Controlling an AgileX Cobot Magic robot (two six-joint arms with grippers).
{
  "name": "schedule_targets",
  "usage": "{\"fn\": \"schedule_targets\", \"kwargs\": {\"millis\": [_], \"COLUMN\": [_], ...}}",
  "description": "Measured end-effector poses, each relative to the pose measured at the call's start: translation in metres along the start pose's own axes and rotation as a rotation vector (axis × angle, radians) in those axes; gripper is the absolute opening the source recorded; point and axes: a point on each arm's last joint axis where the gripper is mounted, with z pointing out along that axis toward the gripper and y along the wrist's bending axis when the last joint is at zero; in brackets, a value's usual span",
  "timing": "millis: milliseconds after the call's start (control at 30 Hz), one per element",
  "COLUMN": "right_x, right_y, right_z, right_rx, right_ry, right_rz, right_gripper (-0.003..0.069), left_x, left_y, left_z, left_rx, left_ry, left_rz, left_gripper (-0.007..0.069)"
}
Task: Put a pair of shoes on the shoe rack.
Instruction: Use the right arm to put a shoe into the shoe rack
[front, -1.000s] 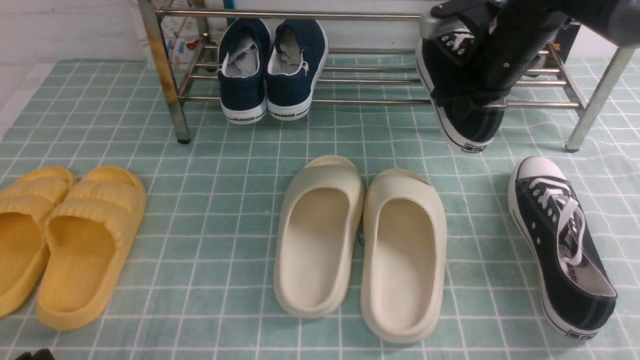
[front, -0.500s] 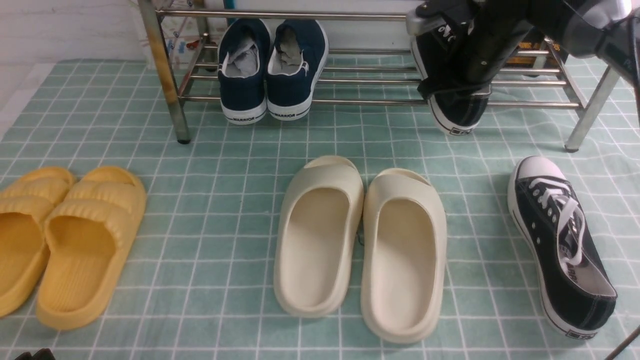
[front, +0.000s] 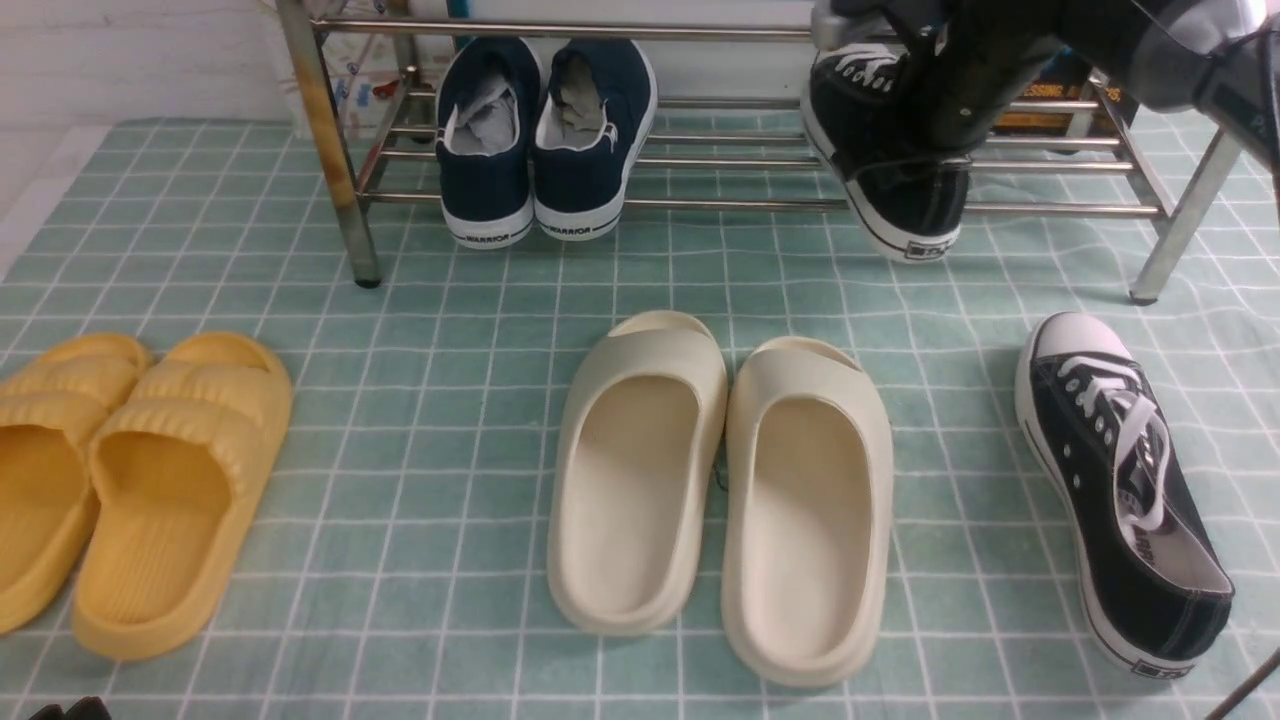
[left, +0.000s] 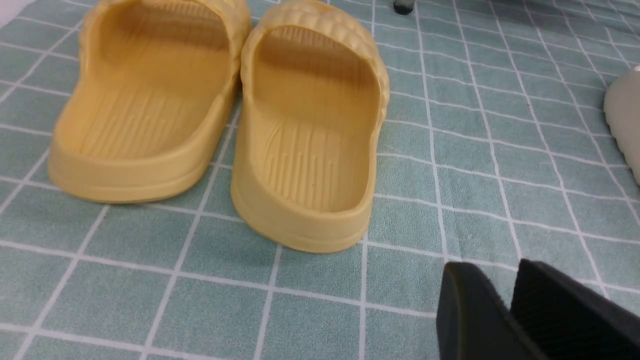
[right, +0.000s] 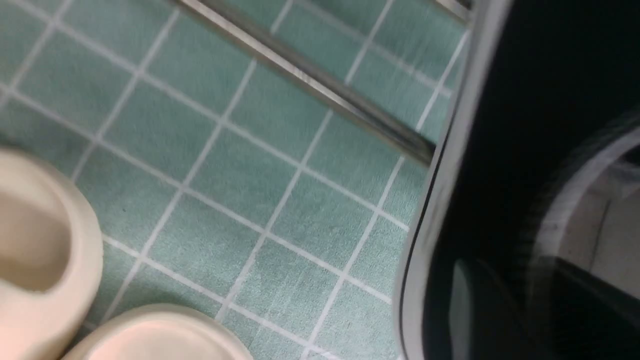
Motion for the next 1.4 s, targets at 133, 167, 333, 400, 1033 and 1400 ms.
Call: {"fn": "schedule_targets", "kwargs": {"millis": [133,167,333,400,1033,1400], "right_x": [-0.004,-0.004,-0.003,-0.001,0.049,0.037], "right_y": [-0.001,-0.001,-0.001,-0.001,0.008,0.008], "right_z": [-0.025,-0.032,-0.066,-0.074,-0.019,0.008], "right_rx": [0.003,0.004,-0.001,-0.006,-0.038,-0.015], "right_ry": [-0.005,-0.006,0.029,0.058,0.239,0.057], "right_rz": [0.031,0.035,0.04,0.034,-0.013,0.021], "right_gripper": [0.0387,0.0412,0.0457,0.0448,-0.0004,0.0029], "left_x": [0.0,0.0,0.0,0.0,0.0,0.0], "left_y": [0.0,0.0,0.0,0.0,0.0,0.0], "left_z": [0.0,0.0,0.0,0.0,0.0,0.0], "left_rx": [0.0,0.0,0.0,0.0,0.0,0.0], "left_ry": [0.0,0.0,0.0,0.0,0.001,0.001], "left_rz": [0.0,0.0,0.0,0.0,0.0,0.0], "left_gripper": [0.0155,0.0156,0.016,0.0162,0.0176,0.0185]}}
